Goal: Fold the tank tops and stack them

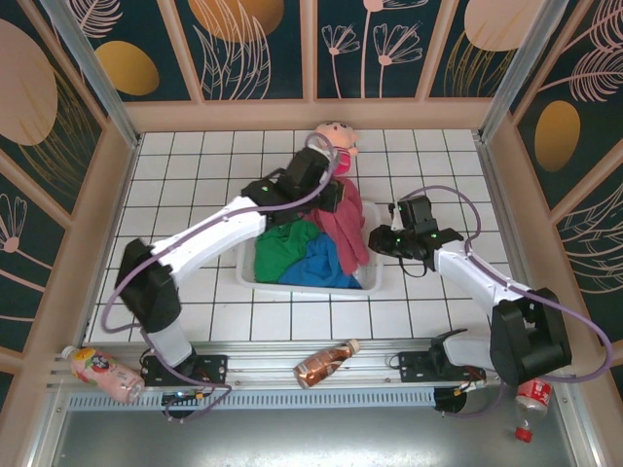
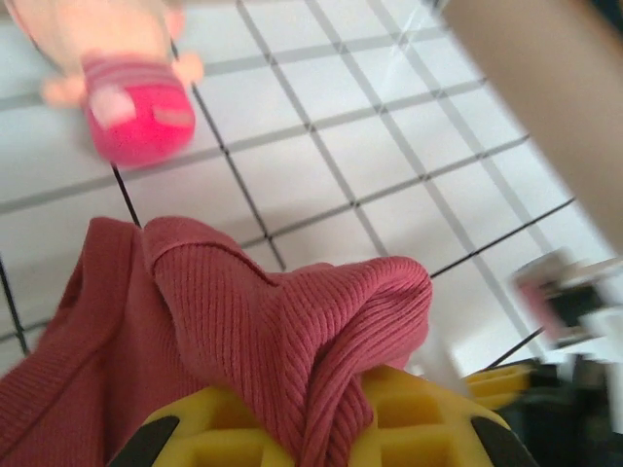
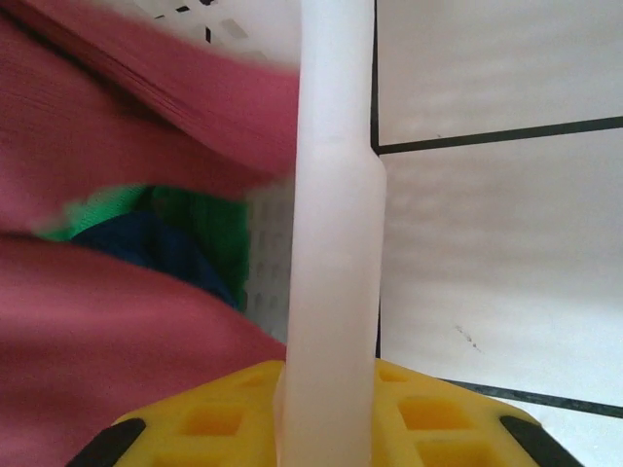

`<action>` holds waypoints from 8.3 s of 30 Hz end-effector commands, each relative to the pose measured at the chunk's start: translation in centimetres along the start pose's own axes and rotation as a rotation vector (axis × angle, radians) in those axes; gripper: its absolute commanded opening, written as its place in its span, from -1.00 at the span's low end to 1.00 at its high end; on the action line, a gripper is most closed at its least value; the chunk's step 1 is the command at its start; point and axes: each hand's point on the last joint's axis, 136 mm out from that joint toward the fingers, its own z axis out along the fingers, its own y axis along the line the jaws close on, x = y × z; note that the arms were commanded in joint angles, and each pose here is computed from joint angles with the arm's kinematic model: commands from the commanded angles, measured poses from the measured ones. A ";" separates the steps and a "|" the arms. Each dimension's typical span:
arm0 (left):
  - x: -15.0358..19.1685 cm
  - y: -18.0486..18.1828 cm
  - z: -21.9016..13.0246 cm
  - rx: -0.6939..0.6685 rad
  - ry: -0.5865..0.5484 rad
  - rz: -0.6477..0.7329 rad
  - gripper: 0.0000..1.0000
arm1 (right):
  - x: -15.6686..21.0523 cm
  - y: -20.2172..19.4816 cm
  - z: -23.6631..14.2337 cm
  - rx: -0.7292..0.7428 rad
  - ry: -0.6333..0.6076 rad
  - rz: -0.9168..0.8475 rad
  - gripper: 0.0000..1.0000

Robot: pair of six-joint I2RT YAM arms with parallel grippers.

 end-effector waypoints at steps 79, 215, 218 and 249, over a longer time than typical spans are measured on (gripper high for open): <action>9.4 1.5 7.5 0.271 0.305 -0.277 -0.95 | -18.8 -23.4 -9.7 0.224 -0.655 0.985 0.11; 27.1 -2.8 1.7 0.166 0.503 -0.589 0.01 | 12.5 -1.1 2.6 0.252 0.173 -0.322 -0.21; 28.3 -2.8 1.9 0.161 0.528 -0.584 -0.04 | 12.4 -1.4 2.8 0.259 0.173 -0.310 -0.56; 27.1 -3.3 4.7 0.131 0.483 -0.536 -1.00 | 9.6 0.2 0.1 0.071 0.130 -0.189 -0.96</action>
